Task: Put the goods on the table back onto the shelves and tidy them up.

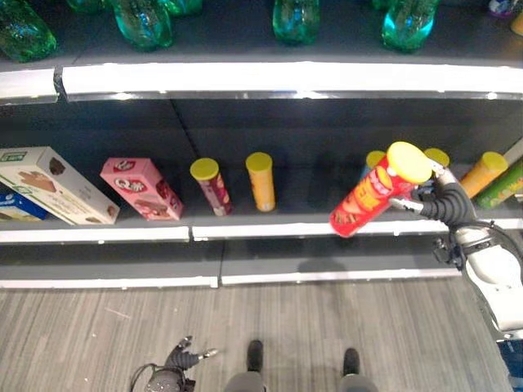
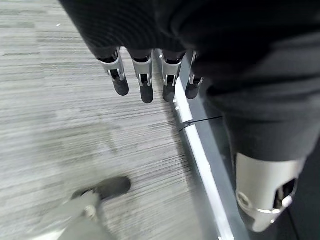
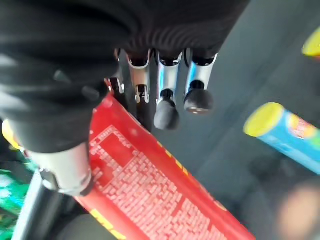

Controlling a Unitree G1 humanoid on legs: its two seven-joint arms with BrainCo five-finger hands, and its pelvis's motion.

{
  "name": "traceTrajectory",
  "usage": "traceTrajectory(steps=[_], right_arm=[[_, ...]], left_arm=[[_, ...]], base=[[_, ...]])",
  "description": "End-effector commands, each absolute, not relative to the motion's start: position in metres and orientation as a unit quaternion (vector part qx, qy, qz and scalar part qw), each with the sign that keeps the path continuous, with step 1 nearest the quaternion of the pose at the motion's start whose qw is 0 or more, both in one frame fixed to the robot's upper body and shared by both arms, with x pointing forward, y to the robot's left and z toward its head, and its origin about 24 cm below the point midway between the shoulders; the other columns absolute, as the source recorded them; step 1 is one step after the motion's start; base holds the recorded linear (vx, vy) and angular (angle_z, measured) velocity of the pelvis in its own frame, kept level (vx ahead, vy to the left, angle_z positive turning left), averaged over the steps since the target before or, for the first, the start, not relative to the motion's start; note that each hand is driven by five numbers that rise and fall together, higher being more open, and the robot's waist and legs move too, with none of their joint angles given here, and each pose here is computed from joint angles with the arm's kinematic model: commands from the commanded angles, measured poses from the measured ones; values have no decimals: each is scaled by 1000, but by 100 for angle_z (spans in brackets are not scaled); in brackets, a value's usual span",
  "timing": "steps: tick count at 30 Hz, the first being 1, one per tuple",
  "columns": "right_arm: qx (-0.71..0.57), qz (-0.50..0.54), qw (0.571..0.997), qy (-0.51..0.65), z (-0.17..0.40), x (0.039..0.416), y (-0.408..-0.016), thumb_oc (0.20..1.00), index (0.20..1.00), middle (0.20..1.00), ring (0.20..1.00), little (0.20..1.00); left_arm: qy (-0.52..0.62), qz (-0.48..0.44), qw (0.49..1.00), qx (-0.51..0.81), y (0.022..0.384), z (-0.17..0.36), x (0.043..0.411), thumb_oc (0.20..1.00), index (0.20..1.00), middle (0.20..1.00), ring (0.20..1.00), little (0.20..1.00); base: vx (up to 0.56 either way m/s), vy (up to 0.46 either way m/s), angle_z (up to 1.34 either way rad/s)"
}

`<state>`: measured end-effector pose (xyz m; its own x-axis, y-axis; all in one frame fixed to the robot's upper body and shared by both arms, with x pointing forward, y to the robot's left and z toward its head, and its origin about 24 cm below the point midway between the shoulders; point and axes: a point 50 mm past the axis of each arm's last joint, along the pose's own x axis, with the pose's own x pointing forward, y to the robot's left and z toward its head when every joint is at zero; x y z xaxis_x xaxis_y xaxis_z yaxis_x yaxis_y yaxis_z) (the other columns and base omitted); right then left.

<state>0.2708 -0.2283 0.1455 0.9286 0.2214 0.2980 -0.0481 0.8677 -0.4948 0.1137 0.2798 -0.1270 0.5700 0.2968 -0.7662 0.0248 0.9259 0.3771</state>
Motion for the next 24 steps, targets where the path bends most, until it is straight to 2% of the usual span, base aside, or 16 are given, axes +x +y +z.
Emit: traceTrajectory(steps=[1,9,24], right_arm=[[-278,54,927,-245,181,278,-229,200,200,200,200,200],[-302,42,926,-222,173,292,-228,200,200,200,200,200],[-327,7,909,-260,201,318,-220,200,200,200,200,200]], left_arm=[[449,99,870,175,284,-126,119,1000,1000,1000,1000,1000],[451,98,869,176,283,-127,115,1000,1000,1000,1000,1000],[418,85,888,172,278,-118,128,1000,1000,1000,1000,1000]], base=[[-4,-38,18],[-3,-32,14],[7,-21,13]])
